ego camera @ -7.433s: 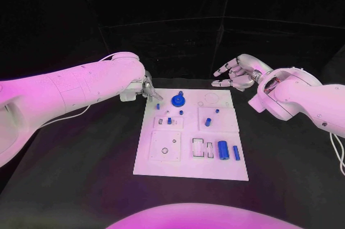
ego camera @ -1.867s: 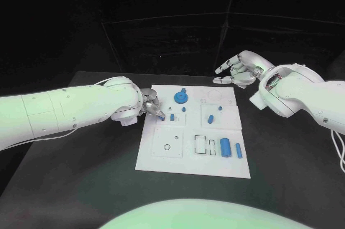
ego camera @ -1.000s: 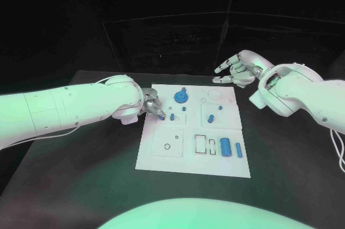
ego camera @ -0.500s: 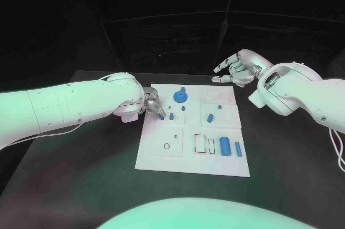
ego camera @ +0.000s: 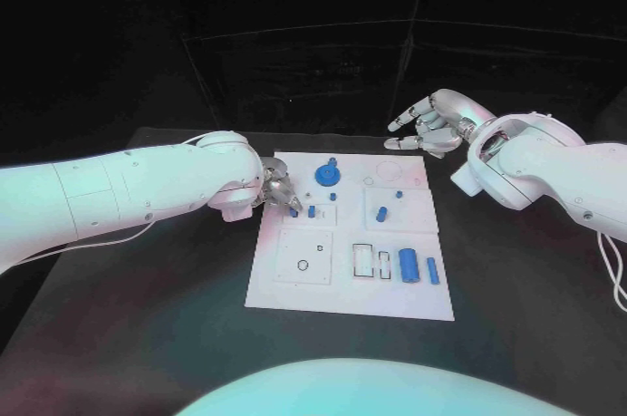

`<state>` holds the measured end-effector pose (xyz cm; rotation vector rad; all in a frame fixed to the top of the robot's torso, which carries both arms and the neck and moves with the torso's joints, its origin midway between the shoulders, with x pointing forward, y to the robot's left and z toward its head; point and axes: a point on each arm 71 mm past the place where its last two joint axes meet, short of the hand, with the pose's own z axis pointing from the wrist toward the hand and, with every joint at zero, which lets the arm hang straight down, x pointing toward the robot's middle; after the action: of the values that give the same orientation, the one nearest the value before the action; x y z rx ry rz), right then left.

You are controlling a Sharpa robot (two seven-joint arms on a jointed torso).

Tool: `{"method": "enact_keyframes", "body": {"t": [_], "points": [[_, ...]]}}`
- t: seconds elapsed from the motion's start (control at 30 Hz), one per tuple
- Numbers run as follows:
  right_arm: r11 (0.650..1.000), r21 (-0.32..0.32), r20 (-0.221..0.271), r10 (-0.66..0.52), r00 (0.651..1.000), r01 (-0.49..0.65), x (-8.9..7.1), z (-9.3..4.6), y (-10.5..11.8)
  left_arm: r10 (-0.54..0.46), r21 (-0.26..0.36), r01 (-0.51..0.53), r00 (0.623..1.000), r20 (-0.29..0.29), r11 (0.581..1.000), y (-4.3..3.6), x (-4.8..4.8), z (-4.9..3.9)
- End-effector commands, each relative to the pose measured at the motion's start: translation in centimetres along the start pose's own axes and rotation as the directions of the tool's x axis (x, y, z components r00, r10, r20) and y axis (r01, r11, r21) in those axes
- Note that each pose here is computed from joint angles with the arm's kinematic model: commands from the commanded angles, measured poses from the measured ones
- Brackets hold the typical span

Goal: Assemble the parts on the task board

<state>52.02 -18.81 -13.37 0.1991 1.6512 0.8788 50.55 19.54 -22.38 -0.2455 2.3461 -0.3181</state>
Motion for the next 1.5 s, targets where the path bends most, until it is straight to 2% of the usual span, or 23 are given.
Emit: {"method": "enact_keyframes", "body": {"t": [0.03, 0.53, 0.93, 1.1, 1.33, 1.5], "points": [[1.0, -0.01, 0.0, -0.002, 1.0, 0.002, -0.1, 0.0, 0.2, 0.012, -0.038, -0.013, 0.999, -0.031, 0.999, 0.51, 0.6, 0.26], [1.0, -0.012, 0.0, -0.001, 1.0, 0.001, 0.0, 0.1, 0.3, 0.006, -0.051, -0.007, 1.0, -0.017, 0.999, 0.55, 0.4, 0.41], [1.0, -0.012, 0.002, -0.001, 1.0, 0.001, -0.1, 0.1, 0.2, -0.037, -0.008, 0.037, 0.997, 0.064, 0.999, 0.93, -0.1, -0.13], [1.0, -0.012, 0.004, -0.002, 1.0, 0.002, -0.1, 0.1, 0.2, -0.106, 0.064, 0.099, 0.986, 0.128, 0.993, 0.83, -0.71, -0.68], [1.0, -0.008, 0.022, -0.008, 1.0, 0.009, -0.2, 0.1, 0.1, -0.29, 0.262, 0.23, 0.931, 0.22, 0.937, -0.13, -2.1, -1.65], [1.0, -0.006, 0.024, -0.012, 1.0, 0.012, -0.3, 0.1, 0.1, -0.335, 0.337, 0.244, 0.91, 0.243, 0.909, -0.54, -2.68, -1.78]]}}
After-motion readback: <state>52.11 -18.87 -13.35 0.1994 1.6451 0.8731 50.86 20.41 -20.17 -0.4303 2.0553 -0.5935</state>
